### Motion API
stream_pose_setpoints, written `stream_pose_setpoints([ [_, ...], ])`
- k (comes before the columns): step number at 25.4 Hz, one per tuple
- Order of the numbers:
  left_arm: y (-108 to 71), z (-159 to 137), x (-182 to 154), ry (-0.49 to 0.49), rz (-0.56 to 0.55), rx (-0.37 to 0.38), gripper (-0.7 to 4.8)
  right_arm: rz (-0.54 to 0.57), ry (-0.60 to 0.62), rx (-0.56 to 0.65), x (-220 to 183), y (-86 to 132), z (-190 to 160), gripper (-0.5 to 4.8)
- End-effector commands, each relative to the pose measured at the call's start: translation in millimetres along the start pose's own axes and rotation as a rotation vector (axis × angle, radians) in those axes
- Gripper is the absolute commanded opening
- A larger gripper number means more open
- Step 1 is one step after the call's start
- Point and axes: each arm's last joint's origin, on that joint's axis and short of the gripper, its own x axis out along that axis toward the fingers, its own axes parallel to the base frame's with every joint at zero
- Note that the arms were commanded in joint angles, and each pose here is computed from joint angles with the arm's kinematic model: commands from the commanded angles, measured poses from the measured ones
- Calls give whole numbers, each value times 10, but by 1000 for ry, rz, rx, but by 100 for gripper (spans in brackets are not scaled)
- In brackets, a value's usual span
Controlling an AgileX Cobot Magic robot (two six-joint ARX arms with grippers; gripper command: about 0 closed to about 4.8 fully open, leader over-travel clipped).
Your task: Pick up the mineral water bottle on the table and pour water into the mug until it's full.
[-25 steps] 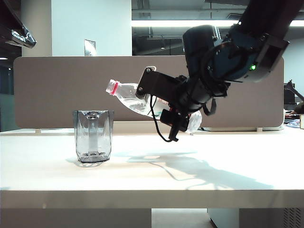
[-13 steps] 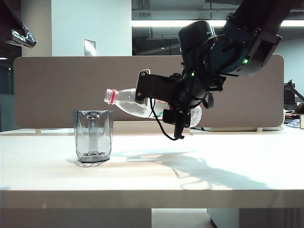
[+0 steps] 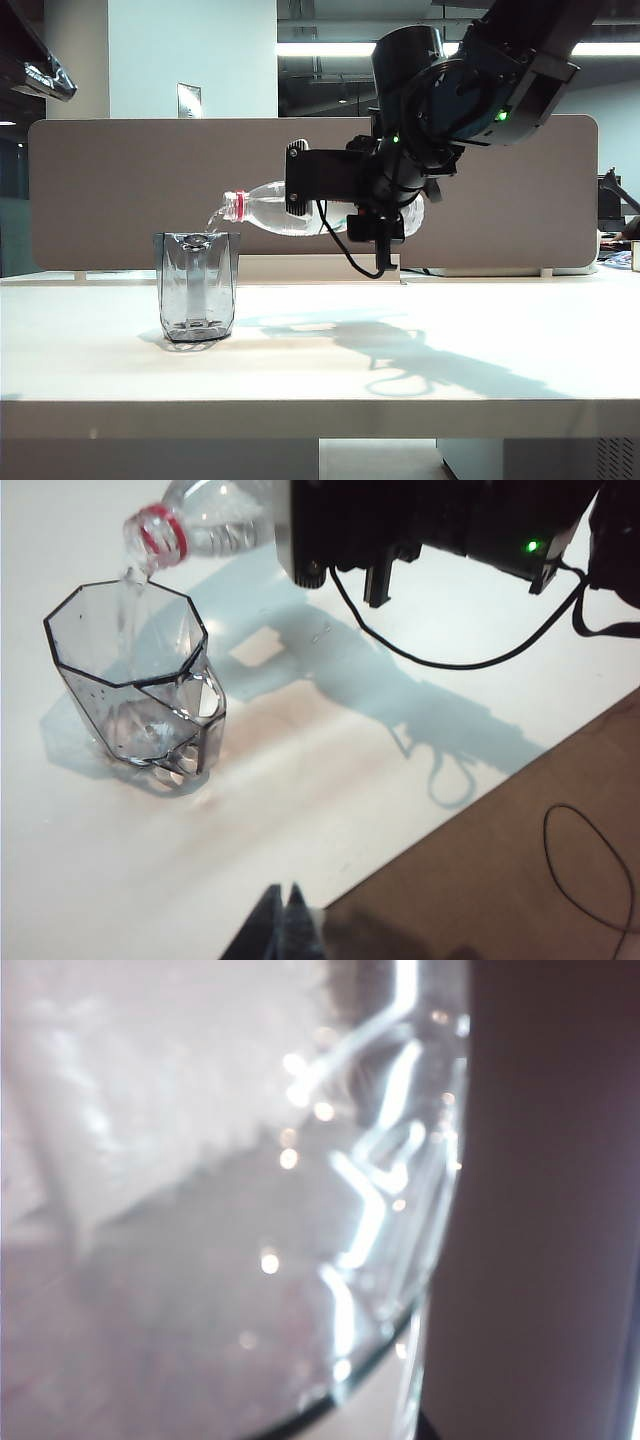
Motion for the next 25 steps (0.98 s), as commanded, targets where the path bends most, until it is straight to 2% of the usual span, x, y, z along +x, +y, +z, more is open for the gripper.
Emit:
stream_pose_setpoints([
  [1,-6,21,-8,-16,-6,9,-2,-98,-2,-27,-25,-174,20,221],
  [12,-6,21,-8,-16,-6,9,-2,-113,16,-111,-26,-190,17,220],
  [25,-6,21,-8,-16,-6,9,-2,-137,14,-125,-36,-218,30,220],
])
